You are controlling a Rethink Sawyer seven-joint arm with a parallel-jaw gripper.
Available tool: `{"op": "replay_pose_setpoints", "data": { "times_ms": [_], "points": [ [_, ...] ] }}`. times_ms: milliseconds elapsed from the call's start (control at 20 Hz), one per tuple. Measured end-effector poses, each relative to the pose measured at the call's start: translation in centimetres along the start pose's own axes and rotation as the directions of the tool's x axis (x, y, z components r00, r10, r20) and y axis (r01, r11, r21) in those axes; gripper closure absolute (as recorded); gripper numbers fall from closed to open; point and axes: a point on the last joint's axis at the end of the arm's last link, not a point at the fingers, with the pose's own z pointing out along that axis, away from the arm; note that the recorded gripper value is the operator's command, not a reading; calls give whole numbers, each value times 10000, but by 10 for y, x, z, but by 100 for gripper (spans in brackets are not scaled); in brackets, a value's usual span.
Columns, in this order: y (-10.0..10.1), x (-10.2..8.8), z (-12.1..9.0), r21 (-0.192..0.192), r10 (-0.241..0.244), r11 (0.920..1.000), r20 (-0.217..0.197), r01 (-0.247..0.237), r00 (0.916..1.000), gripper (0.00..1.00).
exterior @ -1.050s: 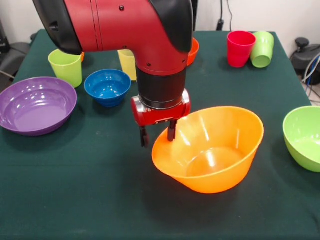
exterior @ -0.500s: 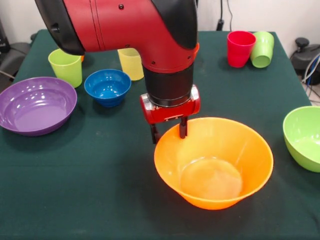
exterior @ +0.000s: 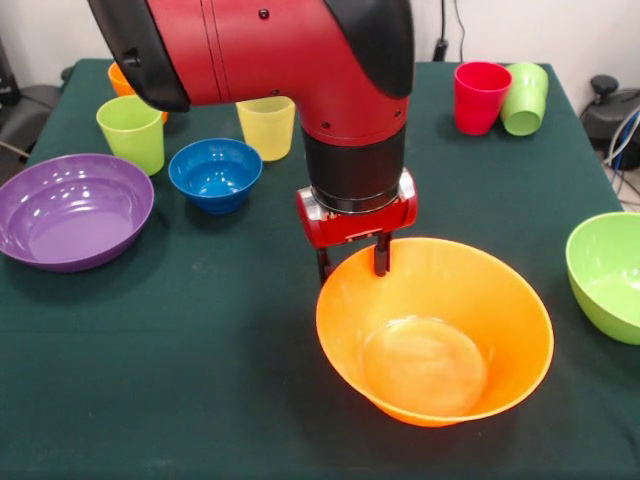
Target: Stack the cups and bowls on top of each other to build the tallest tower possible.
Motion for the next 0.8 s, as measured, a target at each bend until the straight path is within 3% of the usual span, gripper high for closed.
{"op": "replay_pose_setpoints", "data": {
  "times_ms": [550,600,800],
  "points": [
    [-1,6,6,436,-145,9989,-19,146,9999,0],
    [0,6,7,498,-168,9986,-41,170,9999,100],
    [-2,5,4,503,-133,9986,21,132,9999,100]
  ]
}}
